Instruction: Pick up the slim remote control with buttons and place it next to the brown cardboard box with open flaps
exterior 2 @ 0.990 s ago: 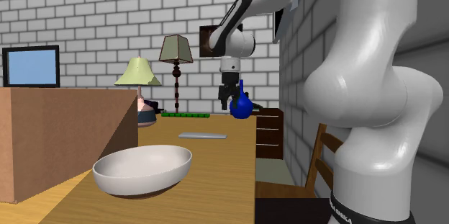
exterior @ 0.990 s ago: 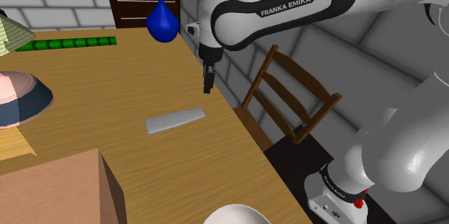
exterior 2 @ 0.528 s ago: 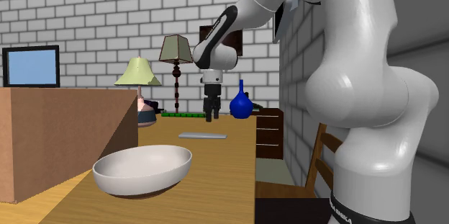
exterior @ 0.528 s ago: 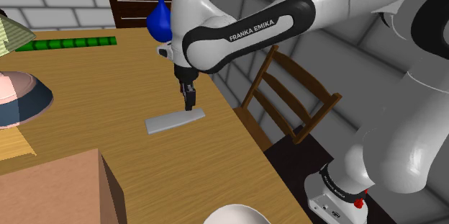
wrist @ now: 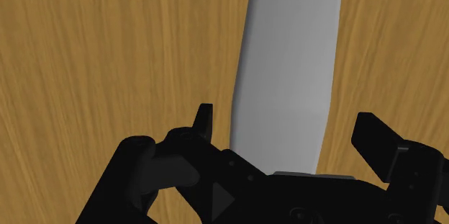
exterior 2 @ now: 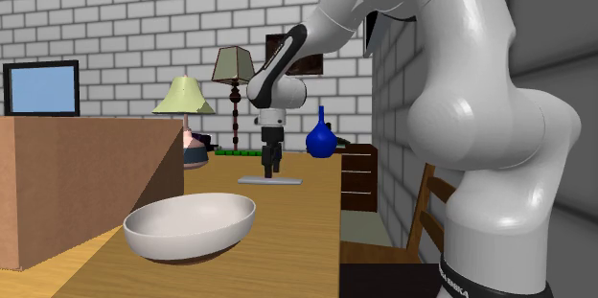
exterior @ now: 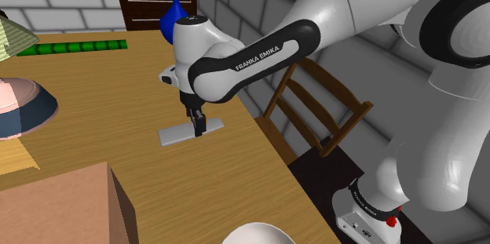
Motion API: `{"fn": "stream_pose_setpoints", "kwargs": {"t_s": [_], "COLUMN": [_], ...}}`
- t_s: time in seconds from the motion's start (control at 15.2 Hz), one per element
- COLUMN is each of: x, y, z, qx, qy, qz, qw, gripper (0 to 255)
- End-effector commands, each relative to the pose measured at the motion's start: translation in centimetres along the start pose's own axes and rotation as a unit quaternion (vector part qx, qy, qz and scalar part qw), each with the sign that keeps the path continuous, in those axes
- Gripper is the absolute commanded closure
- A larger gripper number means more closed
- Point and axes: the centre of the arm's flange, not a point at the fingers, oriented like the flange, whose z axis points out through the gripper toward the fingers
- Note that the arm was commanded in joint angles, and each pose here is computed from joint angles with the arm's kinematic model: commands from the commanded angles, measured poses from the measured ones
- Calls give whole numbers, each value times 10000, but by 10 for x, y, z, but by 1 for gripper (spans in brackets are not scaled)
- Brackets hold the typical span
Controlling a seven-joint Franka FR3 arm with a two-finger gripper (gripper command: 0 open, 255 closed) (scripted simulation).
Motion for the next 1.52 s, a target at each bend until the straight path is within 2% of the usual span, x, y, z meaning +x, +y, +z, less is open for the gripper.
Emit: {"fn": "stream_pose_setpoints", "kwargs": {"t_s": [0.0, 0.13, 0.59, 0.66, 1.25, 1.45], "x": [1, 1, 1, 1, 1, 1], "y": [-1, -1, -1, -1, -1, -1], "z": [11, 20, 20, 20, 20, 4], "qx": [-2, -2, -2, -2, -2, -2], "qy": [1, 1, 1, 1, 1, 1], "qz": [-4, -4, -4, -4, -4, -4], "qw": [10000, 10000, 10000, 10000, 10000, 10000], "gripper": [0, 0, 0, 255, 255, 255]}}
